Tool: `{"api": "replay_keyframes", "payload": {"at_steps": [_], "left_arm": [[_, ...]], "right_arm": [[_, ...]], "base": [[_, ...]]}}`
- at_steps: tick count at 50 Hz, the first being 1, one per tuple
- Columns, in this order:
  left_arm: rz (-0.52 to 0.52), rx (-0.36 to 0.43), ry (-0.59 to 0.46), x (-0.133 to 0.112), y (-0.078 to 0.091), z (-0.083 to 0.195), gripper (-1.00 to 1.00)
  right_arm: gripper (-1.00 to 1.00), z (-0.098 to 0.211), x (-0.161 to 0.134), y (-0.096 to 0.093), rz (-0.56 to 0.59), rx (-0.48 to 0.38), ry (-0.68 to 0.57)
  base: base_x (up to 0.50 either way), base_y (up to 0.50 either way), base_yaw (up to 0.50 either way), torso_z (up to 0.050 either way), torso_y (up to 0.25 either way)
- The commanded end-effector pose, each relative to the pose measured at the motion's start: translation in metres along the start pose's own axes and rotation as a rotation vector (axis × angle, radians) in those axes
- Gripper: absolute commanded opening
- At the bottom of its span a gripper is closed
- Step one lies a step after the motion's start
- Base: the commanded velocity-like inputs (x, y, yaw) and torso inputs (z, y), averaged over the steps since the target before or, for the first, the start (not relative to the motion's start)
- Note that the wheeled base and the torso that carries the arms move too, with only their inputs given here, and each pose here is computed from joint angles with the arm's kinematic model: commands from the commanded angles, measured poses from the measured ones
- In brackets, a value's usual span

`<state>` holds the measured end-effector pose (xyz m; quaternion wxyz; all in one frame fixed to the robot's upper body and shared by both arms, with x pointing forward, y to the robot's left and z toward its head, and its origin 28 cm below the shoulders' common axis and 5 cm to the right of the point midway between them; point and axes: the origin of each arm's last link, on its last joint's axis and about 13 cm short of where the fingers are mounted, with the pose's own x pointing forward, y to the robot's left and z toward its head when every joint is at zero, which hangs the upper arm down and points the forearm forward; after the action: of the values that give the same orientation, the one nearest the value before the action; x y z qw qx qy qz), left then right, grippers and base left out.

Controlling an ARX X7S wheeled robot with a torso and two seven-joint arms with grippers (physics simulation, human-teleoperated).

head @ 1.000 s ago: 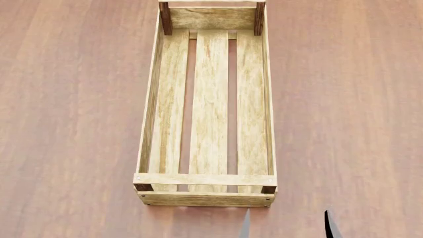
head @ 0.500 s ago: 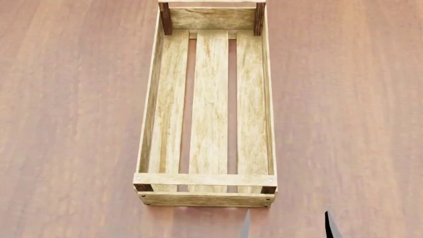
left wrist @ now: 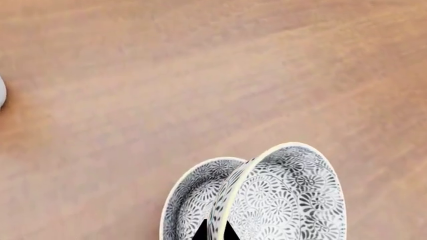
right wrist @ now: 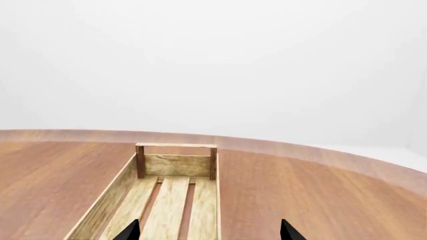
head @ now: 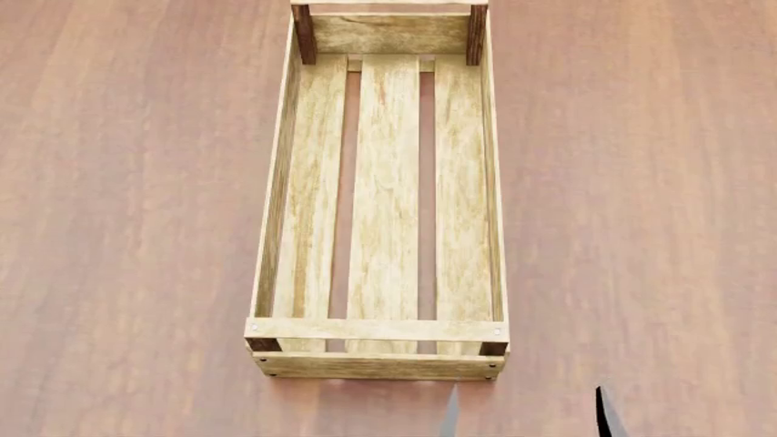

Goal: Stack the right bowl on the left bowl and place them in the tray.

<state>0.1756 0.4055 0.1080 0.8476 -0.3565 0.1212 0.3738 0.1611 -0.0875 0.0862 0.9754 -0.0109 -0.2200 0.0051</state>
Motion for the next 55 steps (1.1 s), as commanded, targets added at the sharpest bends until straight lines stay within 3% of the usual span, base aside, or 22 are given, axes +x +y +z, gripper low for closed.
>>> {"api": "replay_keyframes", "payload": {"at_steps": [1,10,28,42,48,50,55], "left_arm": [[-0.012,-0.029,-0.021,0.003,0.005,0.000,1.00],[-0.073,0.083,-0.165,-0.010,-0.006,0.011,1.00],[-0.066,0.095,-0.164,-0.005,0.005,0.006,1.00],[-0.106,0.101,-0.207,-0.017,0.015,0.018,1.00],[-0.133,0.074,-0.214,-0.021,0.019,0.023,1.00],[-0.148,0.020,-0.195,-0.021,0.022,0.023,1.00],[-0.152,-0.032,-0.180,-0.019,0.028,0.023,1.00]], "right_arm": [[1.00,-0.001,0.002,-0.001,0.001,-0.015,-0.017],[1.00,-0.002,0.001,-0.001,0.000,-0.015,-0.011],[1.00,-0.003,0.001,-0.001,0.001,-0.011,-0.007],[1.00,-0.003,0.001,0.000,0.006,-0.006,0.000],[1.00,-0.003,0.001,0.000,0.008,-0.006,0.004],[1.00,-0.003,0.002,0.000,0.009,-0.006,0.003],[1.00,-0.003,0.002,0.000,0.011,-0.008,0.003]], "base": [[0.00,0.00,0.00,0.000,0.000],[0.00,0.00,0.00,0.000,0.000],[0.00,0.00,0.00,0.000,0.000],[0.00,0.00,0.00,0.000,0.000],[0.00,0.00,0.00,0.000,0.000],[0.00,0.00,0.00,0.000,0.000],[0.00,0.00,0.00,0.000,0.000]]}}
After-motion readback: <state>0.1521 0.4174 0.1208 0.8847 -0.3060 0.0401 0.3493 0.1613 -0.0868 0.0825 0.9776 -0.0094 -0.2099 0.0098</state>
